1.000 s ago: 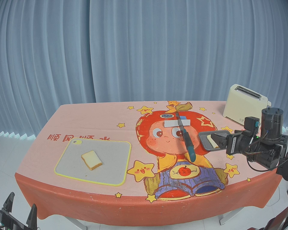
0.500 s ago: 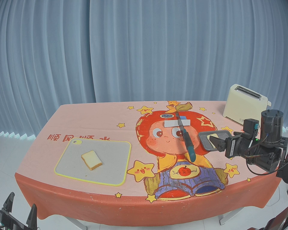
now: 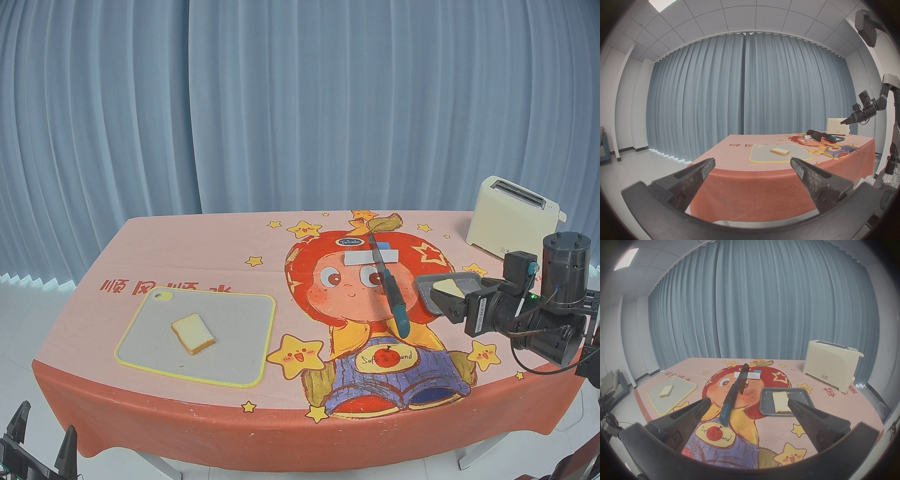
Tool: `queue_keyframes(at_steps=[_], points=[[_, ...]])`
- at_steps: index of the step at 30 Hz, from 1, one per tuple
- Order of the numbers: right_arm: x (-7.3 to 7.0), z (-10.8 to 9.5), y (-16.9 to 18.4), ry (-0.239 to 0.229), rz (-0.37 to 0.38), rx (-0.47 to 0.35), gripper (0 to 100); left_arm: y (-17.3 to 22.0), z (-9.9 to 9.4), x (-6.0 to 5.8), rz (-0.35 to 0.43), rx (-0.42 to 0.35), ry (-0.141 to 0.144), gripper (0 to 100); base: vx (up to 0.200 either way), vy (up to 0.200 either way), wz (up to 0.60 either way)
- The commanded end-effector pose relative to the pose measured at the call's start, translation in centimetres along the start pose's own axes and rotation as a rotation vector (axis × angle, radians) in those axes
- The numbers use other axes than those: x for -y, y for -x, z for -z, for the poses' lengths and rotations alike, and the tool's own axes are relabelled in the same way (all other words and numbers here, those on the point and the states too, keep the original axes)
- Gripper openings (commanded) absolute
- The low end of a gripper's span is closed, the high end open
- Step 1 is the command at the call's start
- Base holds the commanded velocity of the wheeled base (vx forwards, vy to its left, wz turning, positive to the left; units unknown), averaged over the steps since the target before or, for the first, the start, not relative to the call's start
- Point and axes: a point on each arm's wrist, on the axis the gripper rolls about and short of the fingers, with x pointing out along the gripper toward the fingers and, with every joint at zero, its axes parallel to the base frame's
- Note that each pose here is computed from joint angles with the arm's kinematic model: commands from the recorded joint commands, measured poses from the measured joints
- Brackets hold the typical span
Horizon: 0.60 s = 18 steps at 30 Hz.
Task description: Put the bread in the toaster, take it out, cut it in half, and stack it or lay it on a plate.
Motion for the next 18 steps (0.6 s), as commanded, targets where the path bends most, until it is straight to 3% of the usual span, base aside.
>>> queue_keyframes(at_steps=[1, 18], points=[[-1.1, 0.5, 1.2, 0.023, -0.062, 0.002, 100, 0.0, 0.5, 0.0, -0.001, -0.001, 0.0, 100, 0.0, 0.2, 0.0], [-2.7, 1.3, 1.9, 0.057, -0.123, -0.014, 100, 0.0, 0.5, 0.0, -0.001, -0.001, -0.002, 100, 0.0, 0.2, 0.0]])
